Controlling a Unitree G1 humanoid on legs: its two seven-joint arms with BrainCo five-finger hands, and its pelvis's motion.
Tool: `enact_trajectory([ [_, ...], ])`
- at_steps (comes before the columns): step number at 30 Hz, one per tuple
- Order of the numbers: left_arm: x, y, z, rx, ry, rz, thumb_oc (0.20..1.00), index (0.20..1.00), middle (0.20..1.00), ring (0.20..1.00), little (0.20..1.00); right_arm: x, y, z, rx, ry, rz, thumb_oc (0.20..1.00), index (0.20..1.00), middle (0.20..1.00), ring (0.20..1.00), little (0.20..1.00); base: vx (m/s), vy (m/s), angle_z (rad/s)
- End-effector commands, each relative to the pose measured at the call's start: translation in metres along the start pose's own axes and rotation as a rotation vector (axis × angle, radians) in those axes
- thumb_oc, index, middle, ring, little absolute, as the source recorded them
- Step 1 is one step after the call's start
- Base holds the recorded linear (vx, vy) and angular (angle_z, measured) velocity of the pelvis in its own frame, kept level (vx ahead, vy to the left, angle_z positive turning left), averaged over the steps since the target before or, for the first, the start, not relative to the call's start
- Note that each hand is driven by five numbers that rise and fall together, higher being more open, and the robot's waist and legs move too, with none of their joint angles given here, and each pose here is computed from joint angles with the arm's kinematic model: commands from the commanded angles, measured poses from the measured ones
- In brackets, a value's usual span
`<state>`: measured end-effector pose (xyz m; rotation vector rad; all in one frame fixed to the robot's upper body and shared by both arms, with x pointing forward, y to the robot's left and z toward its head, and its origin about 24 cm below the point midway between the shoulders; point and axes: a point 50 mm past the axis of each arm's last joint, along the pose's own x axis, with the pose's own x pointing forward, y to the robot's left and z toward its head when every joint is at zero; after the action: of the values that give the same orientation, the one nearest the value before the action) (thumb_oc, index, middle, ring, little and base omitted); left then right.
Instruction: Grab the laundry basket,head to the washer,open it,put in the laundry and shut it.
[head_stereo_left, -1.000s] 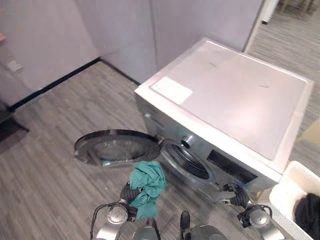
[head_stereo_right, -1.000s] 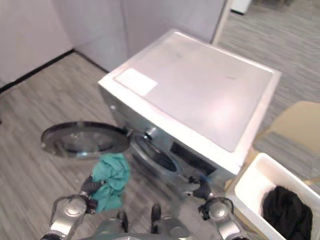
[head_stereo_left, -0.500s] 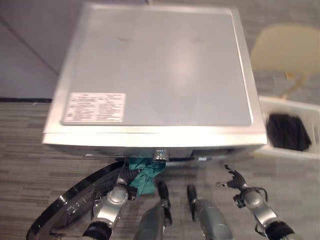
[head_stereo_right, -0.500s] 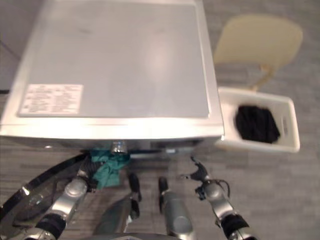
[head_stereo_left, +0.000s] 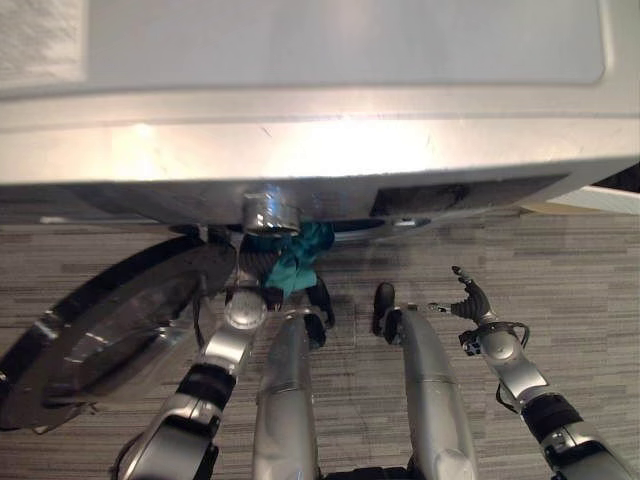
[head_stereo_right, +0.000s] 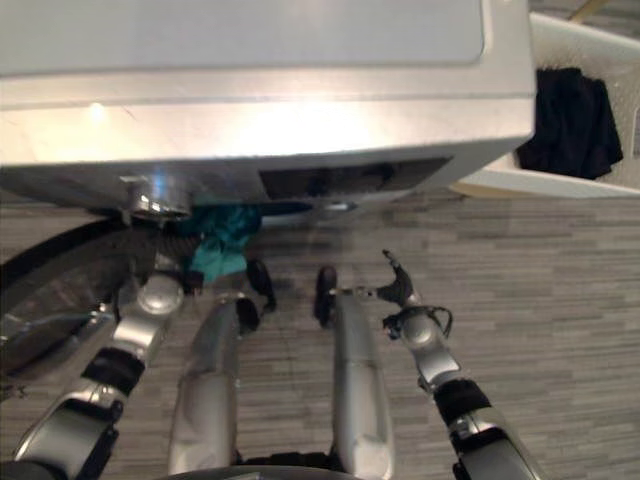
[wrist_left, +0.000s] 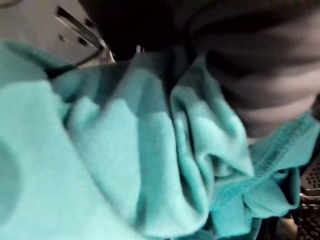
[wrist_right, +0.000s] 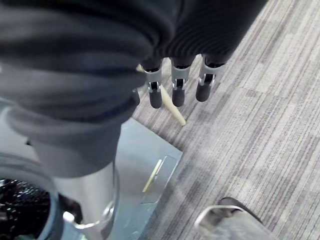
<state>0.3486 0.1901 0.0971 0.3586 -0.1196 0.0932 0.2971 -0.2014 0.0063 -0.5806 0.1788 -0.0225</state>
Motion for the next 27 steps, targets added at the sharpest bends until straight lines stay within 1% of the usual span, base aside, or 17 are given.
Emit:
enact_trajectory([
  [1, 0.011, 0.011, 0.033, 0.013, -0.163, 0.074, 0.2, 0.2, 0.2, 0.2, 0.2, -0.018, 0.004, -0.009, 0.037, -0.024, -0.006, 1.0, 1.0, 1.0, 1.0, 1.0, -0.04, -0.043, 0.04],
  [2, 0.027, 0.023, 0.062, 0.061, -0.243, 0.128, 0.2, 0.2, 0.2, 0.2, 0.2, -0.021, 0.006, -0.008, 0.048, -0.044, 0.002, 1.0, 1.0, 1.0, 1.0, 1.0, -0.04, -0.043, 0.03],
  [3, 0.027, 0.022, 0.063, 0.062, -0.245, 0.128, 0.2, 0.2, 0.2, 0.2, 0.2, -0.02, 0.005, -0.007, 0.049, -0.045, 0.0, 1.0, 1.0, 1.0, 1.0, 1.0, -0.03, -0.05, -0.02],
  [4, 0.036, 0.032, 0.079, 0.09, -0.286, 0.173, 0.2, 0.2, 0.2, 0.2, 0.2, -0.022, 0.006, -0.006, 0.057, -0.059, 0.007, 1.0, 1.0, 1.0, 1.0, 1.0, -0.01, -0.052, -0.02],
  [5, 0.05, 0.049, 0.115, 0.165, -0.374, 0.256, 0.2, 0.2, 0.2, 0.2, 0.2, -0.024, 0.008, -0.003, 0.074, -0.084, 0.017, 1.0, 1.0, 1.0, 1.0, 1.0, -0.02, -0.065, -0.01],
  [9, 0.067, 0.077, 0.17, 0.32, -0.471, 0.368, 0.2, 0.2, 0.2, 0.2, 0.2, -0.021, 0.006, 0.004, 0.083, -0.126, 0.023, 1.0, 1.0, 1.0, 1.0, 1.0, -0.01, -0.039, -0.14],
  [10, 0.071, 0.083, 0.175, 0.369, -0.453, 0.375, 0.57, 0.57, 0.57, 0.57, 0.57, -0.019, 0.003, 0.006, 0.078, -0.136, 0.02, 1.0, 1.0, 1.0, 1.0, 1.0, -0.01, 0.004, 0.21],
  [11, 0.072, 0.083, 0.177, 0.37, -0.457, 0.374, 0.768, 0.768, 0.768, 0.768, 0.768, -0.019, 0.003, 0.006, 0.081, -0.137, 0.018, 1.0, 1.0, 1.0, 1.0, 1.0, -0.02, -0.001, 0.21],
  [12, 0.08, 0.101, 0.186, 0.526, -0.397, 0.382, 1.0, 1.0, 1.0, 1.0, 1.0, -0.014, -0.002, 0.011, 0.07, -0.153, 0.022, 1.0, 1.0, 1.0, 1.0, 1.0, -0.01, -0.009, 0.08],
  [14, 0.081, 0.104, 0.189, 0.647, -0.402, 0.365, 1.0, 1.0, 1.0, 1.0, 1.0, -0.014, -0.004, 0.013, 0.058, -0.164, 0.025, 1.0, 1.0, 1.0, 1.0, 1.0, 0.01, -0.017, -0.08],
  [15, 0.082, 0.097, 0.177, 0.645, -0.364, 0.32, 1.0, 1.0, 1.0, 1.0, 1.0, -0.014, -0.004, 0.012, 0.054, -0.16, 0.031, 1.0, 1.0, 1.0, 1.0, 1.0, 0.03, -0.011, 0.06],
  [17, 0.084, 0.081, 0.146, 0.759, -0.272, 0.202, 1.0, 1.0, 1.0, 1.0, 1.0, -0.017, -0.003, 0.005, 0.044, -0.135, 0.05, 1.0, 1.0, 1.0, 1.0, 1.0, 0.03, -0.014, 0.09],
  [18, 0.083, 0.078, 0.141, 0.742, -0.268, 0.19, 1.0, 1.0, 1.0, 1.0, 1.0, -0.017, -0.004, 0.004, 0.041, -0.133, 0.048, 1.0, 1.0, 1.0, 1.0, 1.0, 0.02, -0.033, 0.08],
  [20, 0.076, 0.067, 0.115, 0.656, -0.235, 0.153, 1.0, 1.0, 1.0, 1.0, 1.0, -0.018, -0.003, -0.001, 0.047, -0.109, 0.044, 1.0, 1.0, 1.0, 1.0, 1.0, -0.01, -0.027, 0.14],
  [23, 0.054, 0.047, 0.063, 0.494, -0.156, 0.086, 1.0, 1.0, 1.0, 1.0, 1.0, -0.02, -0.001, -0.009, 0.061, -0.063, 0.03, 1.0, 1.0, 1.0, 1.0, 1.0, -0.03, -0.017, 0.22],
  [24, 0.033, 0.032, 0.029, 0.375, -0.093, 0.04, 1.0, 1.0, 1.0, 1.0, 1.0, -0.022, 0.0, -0.017, 0.062, -0.015, 0.019, 1.0, 1.0, 1.0, 1.0, 1.0, -0.02, -0.015, 0.2],
  [27, -0.003, 0.016, -0.021, 0.236, 0.04, -0.013, 1.0, 1.0, 1.0, 1.0, 1.0, -0.027, 0.001, -0.034, 0.061, 0.068, 0.01, 1.0, 1.0, 1.0, 1.0, 1.0, 0.02, 0.002, 0.24],
])
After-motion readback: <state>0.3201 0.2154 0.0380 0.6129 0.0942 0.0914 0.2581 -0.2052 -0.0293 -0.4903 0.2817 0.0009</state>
